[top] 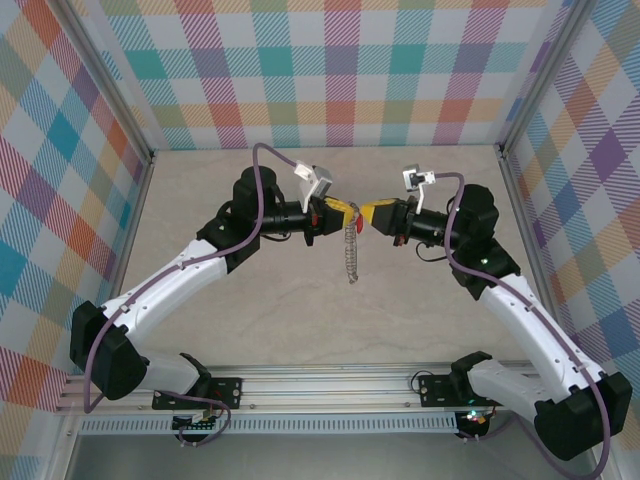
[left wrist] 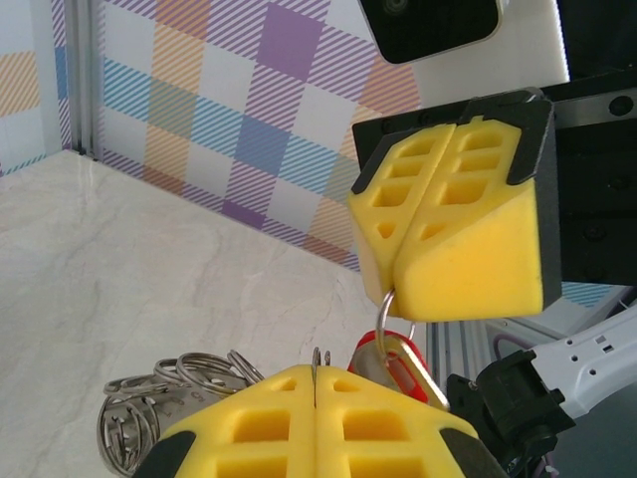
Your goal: Put the keys on the keyring
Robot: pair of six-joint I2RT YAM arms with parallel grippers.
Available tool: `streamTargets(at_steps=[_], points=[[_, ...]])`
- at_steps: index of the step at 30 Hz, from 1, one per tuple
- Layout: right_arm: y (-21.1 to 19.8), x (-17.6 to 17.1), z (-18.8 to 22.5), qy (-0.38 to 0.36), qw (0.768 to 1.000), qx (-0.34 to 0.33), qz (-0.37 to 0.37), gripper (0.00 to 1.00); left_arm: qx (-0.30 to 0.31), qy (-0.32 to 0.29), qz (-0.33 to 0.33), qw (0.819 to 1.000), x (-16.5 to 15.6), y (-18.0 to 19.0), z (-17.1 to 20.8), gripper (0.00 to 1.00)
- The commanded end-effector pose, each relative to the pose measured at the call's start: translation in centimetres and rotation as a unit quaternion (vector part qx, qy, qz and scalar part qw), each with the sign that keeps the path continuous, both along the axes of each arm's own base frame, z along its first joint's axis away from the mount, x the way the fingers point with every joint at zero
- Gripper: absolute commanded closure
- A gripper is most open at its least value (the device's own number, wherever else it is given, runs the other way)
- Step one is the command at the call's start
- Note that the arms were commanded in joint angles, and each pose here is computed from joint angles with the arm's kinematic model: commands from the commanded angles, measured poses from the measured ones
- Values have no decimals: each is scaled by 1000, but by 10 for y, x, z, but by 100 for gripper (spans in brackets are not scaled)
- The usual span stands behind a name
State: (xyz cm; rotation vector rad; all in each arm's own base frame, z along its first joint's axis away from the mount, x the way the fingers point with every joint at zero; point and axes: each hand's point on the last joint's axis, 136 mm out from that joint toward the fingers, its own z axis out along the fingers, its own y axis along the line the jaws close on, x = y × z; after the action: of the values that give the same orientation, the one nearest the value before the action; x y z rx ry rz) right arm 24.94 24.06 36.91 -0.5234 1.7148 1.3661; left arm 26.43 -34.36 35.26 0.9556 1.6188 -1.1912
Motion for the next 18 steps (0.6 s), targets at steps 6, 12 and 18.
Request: streamTargets(at_steps=[6, 12, 18], points=[[3, 7, -5, 0, 1000, -1, 2, 100, -33, -34, -7, 999, -8, 0, 35, 100], [2, 13, -10, 8, 1000, -4, -9, 100, -36, -35, -11, 999, -11, 0, 37, 100], [-4, 26, -28, 21, 998, -20, -49, 100, -45, -35, -18, 998, -15, 0, 42, 100]])
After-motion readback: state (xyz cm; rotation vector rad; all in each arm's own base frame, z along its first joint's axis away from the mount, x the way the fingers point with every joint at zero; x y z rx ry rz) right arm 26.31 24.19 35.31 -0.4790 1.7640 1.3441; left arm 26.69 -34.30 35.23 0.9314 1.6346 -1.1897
